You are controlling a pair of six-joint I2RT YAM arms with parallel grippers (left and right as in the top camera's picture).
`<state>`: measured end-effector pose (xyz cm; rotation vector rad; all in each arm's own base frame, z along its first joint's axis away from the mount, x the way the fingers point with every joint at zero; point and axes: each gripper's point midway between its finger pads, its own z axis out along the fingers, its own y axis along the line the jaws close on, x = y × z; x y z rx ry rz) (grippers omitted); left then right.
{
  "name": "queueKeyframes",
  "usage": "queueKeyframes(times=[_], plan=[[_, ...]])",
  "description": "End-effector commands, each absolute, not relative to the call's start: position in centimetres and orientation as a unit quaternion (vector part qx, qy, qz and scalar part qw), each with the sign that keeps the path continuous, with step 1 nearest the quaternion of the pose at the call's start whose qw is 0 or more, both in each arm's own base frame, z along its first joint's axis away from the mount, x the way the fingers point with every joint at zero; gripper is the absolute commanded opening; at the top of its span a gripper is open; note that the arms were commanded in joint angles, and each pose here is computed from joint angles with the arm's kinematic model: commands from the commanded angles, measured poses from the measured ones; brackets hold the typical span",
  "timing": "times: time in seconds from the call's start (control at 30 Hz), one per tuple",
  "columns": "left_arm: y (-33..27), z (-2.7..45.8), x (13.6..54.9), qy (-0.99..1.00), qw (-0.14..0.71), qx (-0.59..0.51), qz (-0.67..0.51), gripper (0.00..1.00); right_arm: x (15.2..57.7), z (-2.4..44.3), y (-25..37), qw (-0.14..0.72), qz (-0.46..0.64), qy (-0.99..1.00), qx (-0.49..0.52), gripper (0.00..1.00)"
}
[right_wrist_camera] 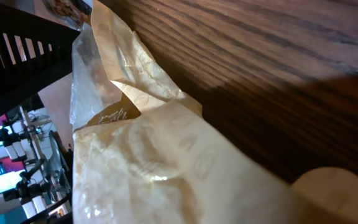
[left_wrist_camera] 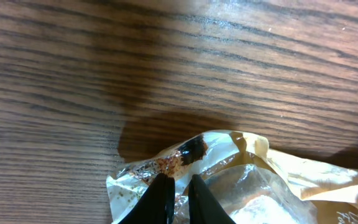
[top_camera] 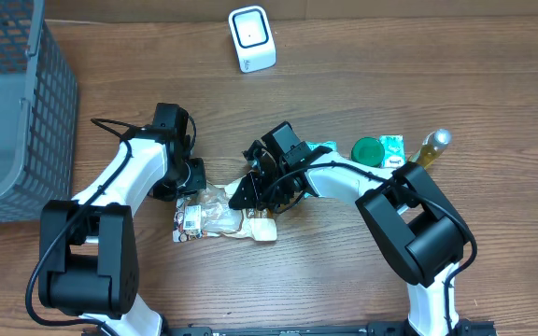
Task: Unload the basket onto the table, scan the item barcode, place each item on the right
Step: 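Grasp the pouch with the right gripper while the left holds it, then release the left gripper and pull the pouch right with the right gripper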
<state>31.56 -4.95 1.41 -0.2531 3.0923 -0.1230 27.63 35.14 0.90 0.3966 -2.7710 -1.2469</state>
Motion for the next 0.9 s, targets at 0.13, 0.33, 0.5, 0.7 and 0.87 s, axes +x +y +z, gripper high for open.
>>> queueKeyframes(times=[0.13,0.33,0.5,0.7,0.87], plan=[[-5.9,1.7,31.7,0.994,0.015,-0.084,-0.063,0.04,27.1,0.1,34.9,0.052,-0.413,-0.900,0.131,0.34],[-5.8,5.6,34.1,0.993,0.036,-0.087,-0.067,0.04,28.4,0.1,33.8,0.048,-0.415,-0.902,0.111,0.18],[-6.0,9.7,36.6,0.991,0.072,-0.084,-0.072,0.04,29.0,2.1,32.8,0.050,-0.480,-0.864,0.141,0.17],[-4.0,12.1,39.0,0.985,0.118,-0.115,-0.041,0.16,29.4,2.6,31.1,0.060,-0.495,-0.856,0.132,0.17],[0.0,12.2,39.4,0.978,0.131,-0.160,0.003,0.25,29.1,4.4,30.7,0.054,-0.515,-0.842,0.151,0.17]])
